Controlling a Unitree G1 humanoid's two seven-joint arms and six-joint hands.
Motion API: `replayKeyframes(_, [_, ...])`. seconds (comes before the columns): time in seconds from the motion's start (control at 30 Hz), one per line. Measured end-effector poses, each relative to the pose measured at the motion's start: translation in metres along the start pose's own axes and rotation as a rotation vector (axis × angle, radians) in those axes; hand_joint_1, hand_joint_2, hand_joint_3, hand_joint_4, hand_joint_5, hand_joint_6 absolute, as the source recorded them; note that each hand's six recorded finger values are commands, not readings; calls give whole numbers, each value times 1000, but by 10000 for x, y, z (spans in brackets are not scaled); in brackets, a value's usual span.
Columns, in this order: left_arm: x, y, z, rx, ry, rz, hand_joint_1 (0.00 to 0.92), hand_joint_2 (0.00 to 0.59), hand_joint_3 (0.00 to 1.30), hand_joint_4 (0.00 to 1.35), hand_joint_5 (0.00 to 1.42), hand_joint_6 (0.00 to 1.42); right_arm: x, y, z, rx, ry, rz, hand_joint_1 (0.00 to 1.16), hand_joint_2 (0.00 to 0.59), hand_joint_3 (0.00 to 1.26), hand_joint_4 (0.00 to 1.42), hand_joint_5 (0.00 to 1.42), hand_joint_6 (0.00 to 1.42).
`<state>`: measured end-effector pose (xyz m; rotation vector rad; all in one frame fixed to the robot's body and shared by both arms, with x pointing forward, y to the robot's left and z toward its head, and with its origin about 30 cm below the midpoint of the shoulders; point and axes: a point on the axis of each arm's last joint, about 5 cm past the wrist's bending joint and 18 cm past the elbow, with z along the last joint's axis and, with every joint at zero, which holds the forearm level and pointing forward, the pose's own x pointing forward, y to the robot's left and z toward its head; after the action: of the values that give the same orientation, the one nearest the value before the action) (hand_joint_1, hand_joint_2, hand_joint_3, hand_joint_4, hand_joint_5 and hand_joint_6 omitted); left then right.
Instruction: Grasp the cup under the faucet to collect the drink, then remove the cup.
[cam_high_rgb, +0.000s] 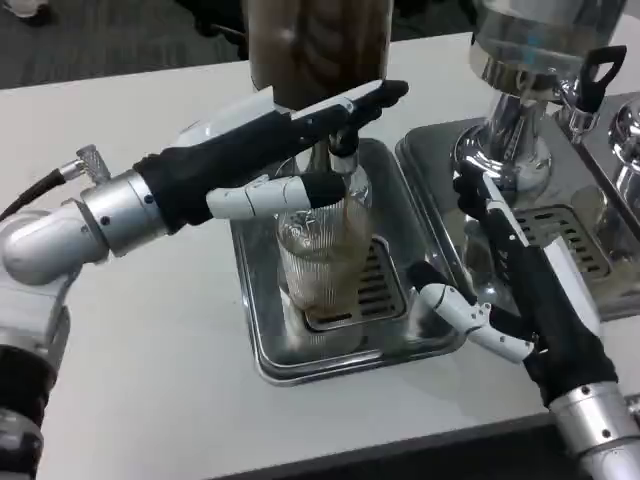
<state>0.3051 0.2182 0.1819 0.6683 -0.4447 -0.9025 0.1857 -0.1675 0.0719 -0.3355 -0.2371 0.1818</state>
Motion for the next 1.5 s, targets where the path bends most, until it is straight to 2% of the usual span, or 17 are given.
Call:
replayKeyframes(0.27, [-9, -4, 15, 19, 5, 1, 0, 36, 49, 0, 23, 0, 88, -30, -23, 50, 11, 55, 585, 225, 0, 0, 0, 7])
replayKeyframes(0.33, [-11, -2, 17, 22, 5, 0, 0, 36, 49, 0, 23, 0, 106, -42, -22, 53, 10, 62, 590, 224, 0, 0, 0, 1])
replayKeyframes(0.63, [-15, -3, 19, 25, 6, -1, 0, 36, 49, 0, 23, 0, 202, -79, -67, 48, 41, 115, 622, 221, 0, 0, 0, 0])
replayKeyframes(0.83, [-20, -6, 24, 31, 6, -3, 0, 36, 49, 0, 23, 0, 237, -82, -93, 54, 56, 119, 624, 221, 0, 0, 0, 0])
replayKeyframes(1.5, [-61, -34, 43, 47, 4, 1, 0, 37, 54, 0, 23, 4, 362, -71, -87, 71, 58, 129, 616, 229, 0, 0, 0, 0])
